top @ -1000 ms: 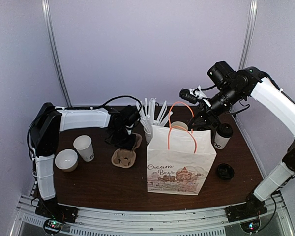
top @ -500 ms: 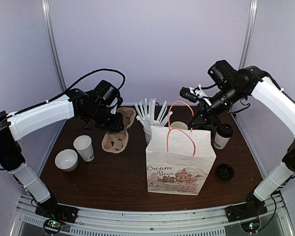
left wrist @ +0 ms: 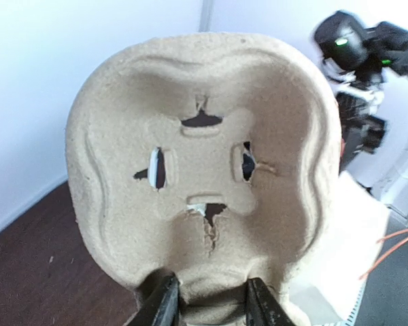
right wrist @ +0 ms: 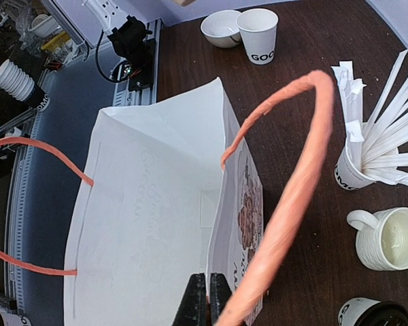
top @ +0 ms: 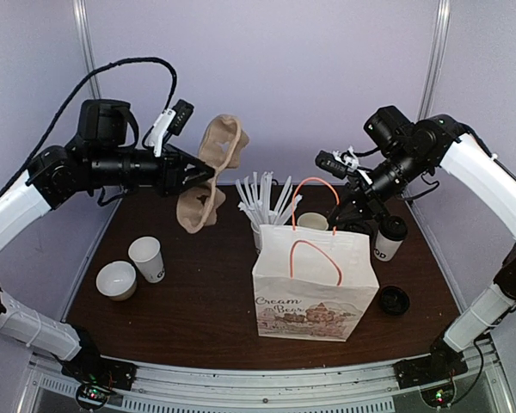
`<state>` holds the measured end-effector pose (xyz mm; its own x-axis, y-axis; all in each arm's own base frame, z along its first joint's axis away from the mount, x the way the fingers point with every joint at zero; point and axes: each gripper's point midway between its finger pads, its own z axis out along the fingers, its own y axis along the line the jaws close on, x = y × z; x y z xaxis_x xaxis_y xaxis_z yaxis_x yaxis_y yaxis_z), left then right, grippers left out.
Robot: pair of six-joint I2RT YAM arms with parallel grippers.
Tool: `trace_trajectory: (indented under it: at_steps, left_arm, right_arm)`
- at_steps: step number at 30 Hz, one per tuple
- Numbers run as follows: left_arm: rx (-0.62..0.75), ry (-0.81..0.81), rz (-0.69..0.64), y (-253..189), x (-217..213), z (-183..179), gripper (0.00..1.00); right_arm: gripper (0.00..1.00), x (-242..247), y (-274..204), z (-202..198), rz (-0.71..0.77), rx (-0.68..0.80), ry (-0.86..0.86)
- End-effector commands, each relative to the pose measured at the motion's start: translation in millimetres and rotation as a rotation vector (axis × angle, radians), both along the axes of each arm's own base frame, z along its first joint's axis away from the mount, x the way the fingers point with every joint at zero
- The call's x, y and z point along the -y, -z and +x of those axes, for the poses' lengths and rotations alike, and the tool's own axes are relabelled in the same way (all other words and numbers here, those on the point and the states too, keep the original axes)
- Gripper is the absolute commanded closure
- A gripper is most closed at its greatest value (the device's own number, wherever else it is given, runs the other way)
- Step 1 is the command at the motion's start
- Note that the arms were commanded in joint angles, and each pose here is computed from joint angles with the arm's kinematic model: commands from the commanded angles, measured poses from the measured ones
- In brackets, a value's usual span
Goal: Pack the takeout coffee
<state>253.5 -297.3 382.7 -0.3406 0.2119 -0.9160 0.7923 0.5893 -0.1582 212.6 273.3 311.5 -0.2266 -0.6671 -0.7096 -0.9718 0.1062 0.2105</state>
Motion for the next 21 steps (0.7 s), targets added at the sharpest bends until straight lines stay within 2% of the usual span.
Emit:
trace_trajectory:
  at_steps: [1,5,11,15,21]
  left_arm:
    - [0.259,0.358,-0.193,-76.3,36.6,-44.9,0.67]
    - [0.316,0.565,-0.285,-90.4,67.9,-69.1,0.65]
    - [0.295,0.800,-0.311,-83.4,120.0,-95.8,0.65]
    - [0.277,0.865,-0.358,-78.2,136.3,-113.0,0.65]
    - [0.273,0.918,-0.339,-67.9,153.7,-134.7,0.65]
  right_arm:
    - [1.00,-3.2,-15.5,-10.4,0.049,-0.030,-0.018]
    - [1.00,-5.1,-17.8,-16.8,0.066,-0.066,-0.038]
    - [1.00,-6.6,-24.2,-24.3,0.088,-0.080,-0.060]
    - [1.00,-5.7,-20.7,-24.0,0.079,-0.080,-0.056]
    - [1.00,-7.9,-15.8,-22.1,0.077,-0.096,-0.057]
